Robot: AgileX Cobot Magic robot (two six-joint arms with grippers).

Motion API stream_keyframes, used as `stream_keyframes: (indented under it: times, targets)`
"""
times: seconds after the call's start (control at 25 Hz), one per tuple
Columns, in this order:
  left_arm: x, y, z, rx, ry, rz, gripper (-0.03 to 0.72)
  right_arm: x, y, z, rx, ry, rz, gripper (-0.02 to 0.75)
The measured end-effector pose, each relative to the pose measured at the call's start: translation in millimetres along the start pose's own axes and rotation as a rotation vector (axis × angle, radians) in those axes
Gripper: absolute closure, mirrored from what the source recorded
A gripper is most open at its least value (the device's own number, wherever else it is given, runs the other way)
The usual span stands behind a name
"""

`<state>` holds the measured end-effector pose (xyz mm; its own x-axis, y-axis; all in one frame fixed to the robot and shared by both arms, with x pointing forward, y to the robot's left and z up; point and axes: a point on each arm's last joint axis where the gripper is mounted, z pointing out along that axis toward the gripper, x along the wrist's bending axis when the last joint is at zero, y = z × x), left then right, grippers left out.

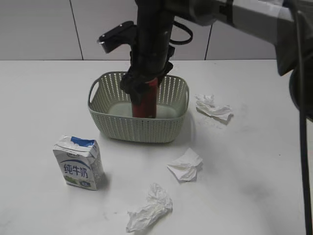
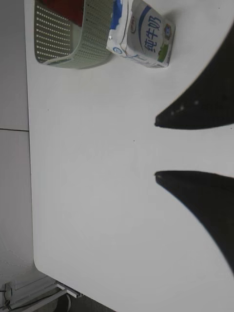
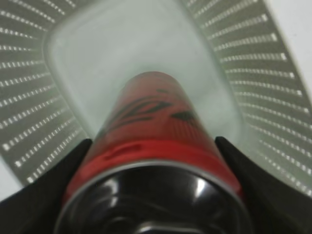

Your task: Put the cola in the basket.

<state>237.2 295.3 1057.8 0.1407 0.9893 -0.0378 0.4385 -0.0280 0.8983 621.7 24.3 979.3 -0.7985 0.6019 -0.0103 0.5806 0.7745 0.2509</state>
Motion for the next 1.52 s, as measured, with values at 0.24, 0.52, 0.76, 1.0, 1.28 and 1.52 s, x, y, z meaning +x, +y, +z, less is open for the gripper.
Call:
stream_keyframes:
  times: [0.24,0.52,0.76,1.0,1.28,1.52]
  targets:
    - [0.0,0.0,0.0,0.0,0.0,0.0,0.451,2.1,1.2,8.6,0.001,0.025,0.008,0.222]
    - [0.0,0.0,0.0,0.0,0.0,0.0,0.451,6.3,3.2,5.4,-0.018,0.069,0.026,0.101]
    - [0.0,0.0,0.0,0.0,0.0,0.0,0.451,0.8,21.0,-42.0,-0.214,0.025,0.029,0.103]
    - [0.0,0.0,0.0,0.0,0.0,-0.001,0.451,-33.5,32.7,-94.1,-0.44,-0.028,0.196,0.112]
    - [0.0,0.0,0.0,0.0,0.0,0.0,0.451,-130.0,-13.9,-116.8,-0.382,-0.094,0.438,0.139]
    - [0.0,0.0,0.0,0.0,0.0,0.0,0.451,-216.2,-92.5,-154.8,-0.376,-0.151,0.69,0.145]
